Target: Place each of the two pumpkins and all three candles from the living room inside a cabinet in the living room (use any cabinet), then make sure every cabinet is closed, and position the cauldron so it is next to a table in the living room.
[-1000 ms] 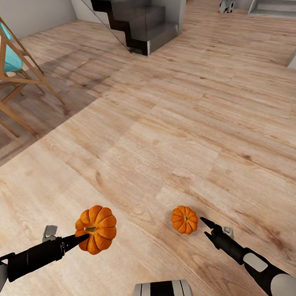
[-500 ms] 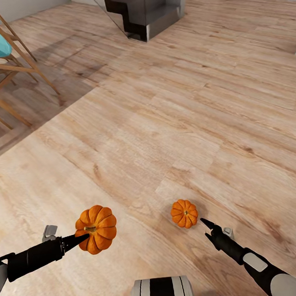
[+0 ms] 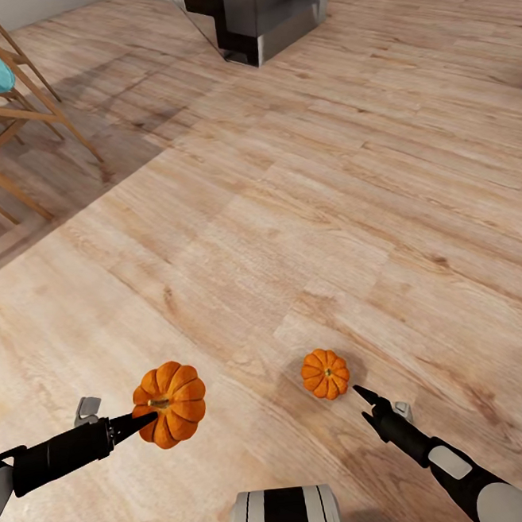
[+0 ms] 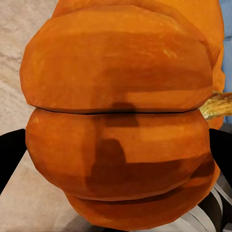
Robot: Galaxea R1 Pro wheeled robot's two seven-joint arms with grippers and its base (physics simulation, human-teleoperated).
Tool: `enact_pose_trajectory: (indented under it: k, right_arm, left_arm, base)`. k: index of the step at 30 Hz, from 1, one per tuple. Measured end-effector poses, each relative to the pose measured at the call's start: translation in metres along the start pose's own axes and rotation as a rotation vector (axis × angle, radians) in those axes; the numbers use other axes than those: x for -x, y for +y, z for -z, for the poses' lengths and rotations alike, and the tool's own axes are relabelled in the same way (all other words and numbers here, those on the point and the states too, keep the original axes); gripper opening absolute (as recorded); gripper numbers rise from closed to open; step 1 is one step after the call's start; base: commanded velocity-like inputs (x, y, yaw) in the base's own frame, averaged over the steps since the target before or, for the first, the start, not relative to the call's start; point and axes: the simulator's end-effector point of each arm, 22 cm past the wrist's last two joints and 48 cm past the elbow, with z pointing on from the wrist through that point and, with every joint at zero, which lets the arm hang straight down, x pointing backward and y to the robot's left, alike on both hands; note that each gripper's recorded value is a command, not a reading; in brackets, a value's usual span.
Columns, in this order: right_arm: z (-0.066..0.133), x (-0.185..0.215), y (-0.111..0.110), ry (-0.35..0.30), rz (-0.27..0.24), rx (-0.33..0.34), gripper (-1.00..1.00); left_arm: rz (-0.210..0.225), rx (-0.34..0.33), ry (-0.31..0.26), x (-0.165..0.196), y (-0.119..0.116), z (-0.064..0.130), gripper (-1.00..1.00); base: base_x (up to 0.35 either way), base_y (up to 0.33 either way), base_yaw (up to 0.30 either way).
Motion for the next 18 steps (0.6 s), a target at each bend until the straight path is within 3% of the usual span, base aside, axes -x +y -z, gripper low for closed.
enact_pose_trajectory:
  k: [18]
  right_arm:
    - [-0.0005, -0.0003, -0.0066, 0.001, 0.000, -0.032, 1.00]
  left_arm:
    - [0.002, -0.001, 0.000, -0.0001, 0.0001, 0.0001, -1.00]
  base:
    - [0.051, 0.011, 0.000]
